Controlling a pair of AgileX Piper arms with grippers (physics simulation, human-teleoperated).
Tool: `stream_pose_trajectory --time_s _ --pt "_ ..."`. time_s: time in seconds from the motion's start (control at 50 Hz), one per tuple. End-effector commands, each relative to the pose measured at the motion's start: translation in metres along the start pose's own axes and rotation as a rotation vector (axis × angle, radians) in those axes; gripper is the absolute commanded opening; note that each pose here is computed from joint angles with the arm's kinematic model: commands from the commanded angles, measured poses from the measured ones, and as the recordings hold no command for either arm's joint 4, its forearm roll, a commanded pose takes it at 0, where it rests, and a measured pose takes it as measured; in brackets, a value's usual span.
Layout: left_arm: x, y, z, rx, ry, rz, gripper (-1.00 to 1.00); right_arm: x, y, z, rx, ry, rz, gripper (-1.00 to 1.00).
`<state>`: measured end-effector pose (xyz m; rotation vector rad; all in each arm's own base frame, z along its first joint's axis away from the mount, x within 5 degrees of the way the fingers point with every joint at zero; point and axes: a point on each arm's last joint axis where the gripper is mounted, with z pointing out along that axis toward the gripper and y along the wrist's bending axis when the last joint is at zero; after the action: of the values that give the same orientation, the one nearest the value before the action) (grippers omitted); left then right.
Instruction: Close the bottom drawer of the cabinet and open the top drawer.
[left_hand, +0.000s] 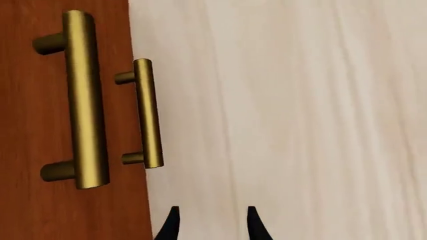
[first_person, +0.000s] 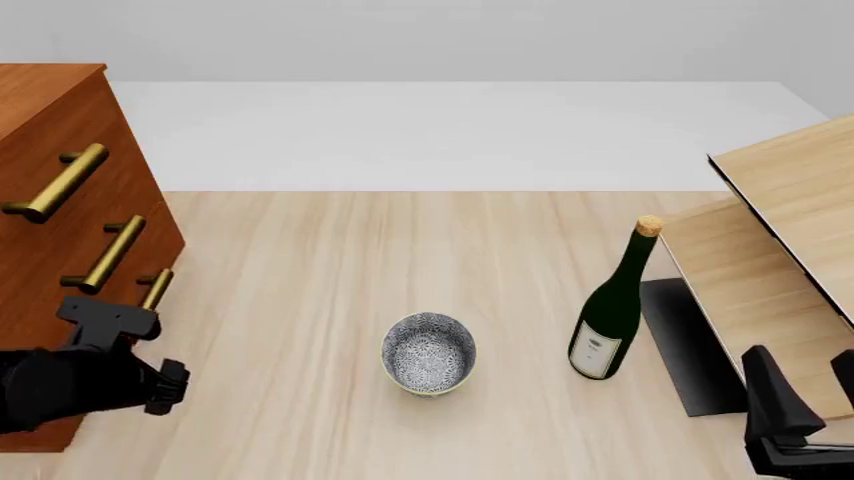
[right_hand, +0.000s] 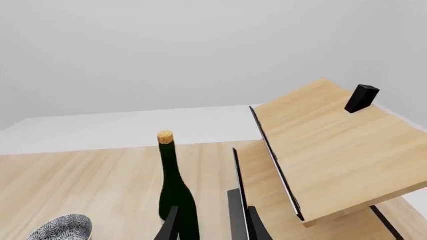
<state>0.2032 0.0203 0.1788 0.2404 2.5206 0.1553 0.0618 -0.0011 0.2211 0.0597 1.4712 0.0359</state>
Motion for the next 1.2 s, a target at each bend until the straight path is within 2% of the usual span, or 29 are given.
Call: stream_pose_trajectory --time_s 0.02,0.2,0.36,0.46,0.5,0.52,0.56,0.62,0.66,0.72,0.78,0.8,0.84,0.88,0.96,1.02,1.04,1.12,1.2 --pt "-0.019 -0.015 0.001 0.047 -0.024 0.028 1.0 0.0 0.0 0.001 0.002 0.0 0.004 1.0" --pt "-0.03 -0.024 -0.001 0.075 -0.04 0.053 1.0 0.0 0.0 0.001 0.002 0.001 0.008 1.0" --pt "-0.054 -0.03 -0.012 0.093 -0.093 0.094 1.0 -0.001 0.0 0.001 0.0 0.001 0.011 1.0" --pt "-0.067 -0.042 -0.018 0.121 -0.129 0.149 1.0 0.0 0.0 0.001 0.001 0.002 0.012 1.0" --pt "-0.07 -0.042 -0.021 0.12 -0.143 0.17 1.0 0.0 0.0 0.001 0.0 0.002 0.013 1.0" --pt "-0.071 -0.04 -0.024 0.109 -0.162 0.209 1.0 0.0 0.0 0.001 0.0 0.002 0.014 1.0" --pt "-0.073 -0.036 -0.026 0.095 -0.177 0.229 1.0 0.0 0.0 0.001 0.0 0.002 0.015 1.0" --pt "-0.077 -0.039 -0.026 0.1 -0.183 0.241 1.0 0.0 0.0 0.001 0.0 0.002 0.016 1.0" --pt "-0.079 -0.044 -0.027 0.111 -0.19 0.275 1.0 0.0 0.0 0.001 0.0 0.002 0.017 1.0" --pt "-0.078 -0.04 -0.027 0.096 -0.204 0.298 1.0 0.0 0.0 0.001 0.001 0.002 0.017 1.0" --pt "-0.083 -0.048 -0.029 0.118 -0.211 0.294 1.0 0.0 0.0 0.001 0.0 0.002 0.016 1.0" --pt "-0.088 -0.058 -0.033 0.144 -0.232 0.302 1.0 0.0 0.0 0.001 0.0 0.002 0.016 1.0" --pt "-0.087 -0.057 -0.036 0.134 -0.251 0.343 1.0 -0.001 0.0 0.001 0.0 0.002 0.016 1.0" --pt "-0.094 -0.068 -0.047 0.162 -0.296 0.373 1.0 -0.001 0.0 0.001 0.0 0.002 0.016 1.0" --pt "-0.095 -0.072 -0.051 0.164 -0.324 0.417 1.0 -0.001 0.0 0.001 0.0 0.002 0.016 1.0" --pt "-0.094 -0.083 -0.05 0.194 -0.318 0.45 1.0 -0.001 0.0 0.0 -0.001 0.002 0.017 1.0" --pt "-0.093 -0.08 -0.05 0.182 -0.323 0.46 1.0 -0.001 0.0 0.0 -0.001 0.002 0.017 1.0" --pt "-0.075 -0.059 -0.049 0.079 -0.369 0.608 1.0 -0.001 0.0 0.0 -0.001 0.002 0.017 1.0" --pt "-0.077 -0.062 -0.051 0.08 -0.383 0.634 1.0 -0.001 0.0 0.0 -0.001 0.002 0.017 1.0"
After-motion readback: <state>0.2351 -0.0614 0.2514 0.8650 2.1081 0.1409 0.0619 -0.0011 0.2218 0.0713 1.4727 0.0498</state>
